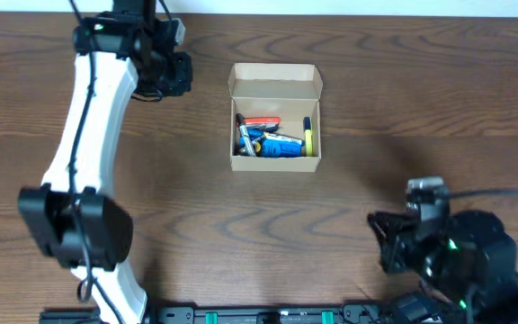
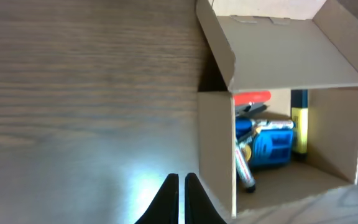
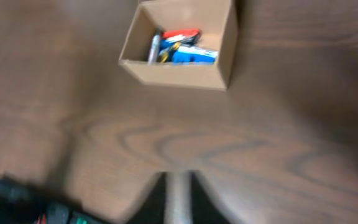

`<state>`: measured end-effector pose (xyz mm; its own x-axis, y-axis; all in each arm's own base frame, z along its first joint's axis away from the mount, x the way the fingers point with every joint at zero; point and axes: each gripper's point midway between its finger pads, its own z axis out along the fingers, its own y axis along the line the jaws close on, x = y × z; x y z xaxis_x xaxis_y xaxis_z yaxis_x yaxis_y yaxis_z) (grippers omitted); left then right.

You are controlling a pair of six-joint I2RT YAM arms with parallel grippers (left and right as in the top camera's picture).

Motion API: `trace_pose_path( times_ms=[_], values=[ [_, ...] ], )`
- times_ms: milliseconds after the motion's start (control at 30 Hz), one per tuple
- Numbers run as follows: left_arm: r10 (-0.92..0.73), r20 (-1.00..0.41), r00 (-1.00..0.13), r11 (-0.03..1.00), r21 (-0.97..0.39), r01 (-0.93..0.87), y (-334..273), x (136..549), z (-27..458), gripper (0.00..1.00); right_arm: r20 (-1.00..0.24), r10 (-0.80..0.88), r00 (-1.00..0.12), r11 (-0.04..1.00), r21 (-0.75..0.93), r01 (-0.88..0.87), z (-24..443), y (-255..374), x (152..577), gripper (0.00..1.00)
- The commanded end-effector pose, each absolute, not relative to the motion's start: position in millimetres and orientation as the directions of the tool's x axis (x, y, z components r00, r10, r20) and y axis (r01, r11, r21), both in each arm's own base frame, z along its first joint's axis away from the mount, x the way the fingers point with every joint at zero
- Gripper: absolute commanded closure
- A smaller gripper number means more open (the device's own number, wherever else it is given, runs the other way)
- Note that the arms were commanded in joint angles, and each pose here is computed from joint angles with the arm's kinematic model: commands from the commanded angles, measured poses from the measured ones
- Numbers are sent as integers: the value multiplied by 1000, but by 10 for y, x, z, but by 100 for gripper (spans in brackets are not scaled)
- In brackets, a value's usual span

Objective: Pack container
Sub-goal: 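Bring both grippers to the box lid flaps at its back edge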

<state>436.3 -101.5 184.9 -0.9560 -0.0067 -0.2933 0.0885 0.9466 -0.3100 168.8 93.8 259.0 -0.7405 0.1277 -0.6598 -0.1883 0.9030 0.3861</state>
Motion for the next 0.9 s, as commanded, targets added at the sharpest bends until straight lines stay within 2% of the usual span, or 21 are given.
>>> trace_pose_path(
  times_ms=[0,267,500,667,867],
  values=[
    [-59,-215,-975,928,-371,25,-1109,4440,1566,94,-599,221,-769,925,379,-30,2327,889,1993,99],
    [-97,-182,-978,886,-464,-1,-1297,4697,1197,94,-543,300,-784,923,373,95,1845,940,3065,99],
    [-154,-179,-972,861,-506,-43,-1365,4892,1013,94,-472,425,-772,825,554,116,1344,956,3965,99],
    [-191,-171,-967,848,-525,-74,-1396,5016,845,94,-402,496,-770,726,679,113,971,1051,4413,98],
    [-214,-82,-974,781,-612,-120,-1567,5046,573,94,-295,522,-801,665,728,165,590,1182,4718,98]
  ],
)
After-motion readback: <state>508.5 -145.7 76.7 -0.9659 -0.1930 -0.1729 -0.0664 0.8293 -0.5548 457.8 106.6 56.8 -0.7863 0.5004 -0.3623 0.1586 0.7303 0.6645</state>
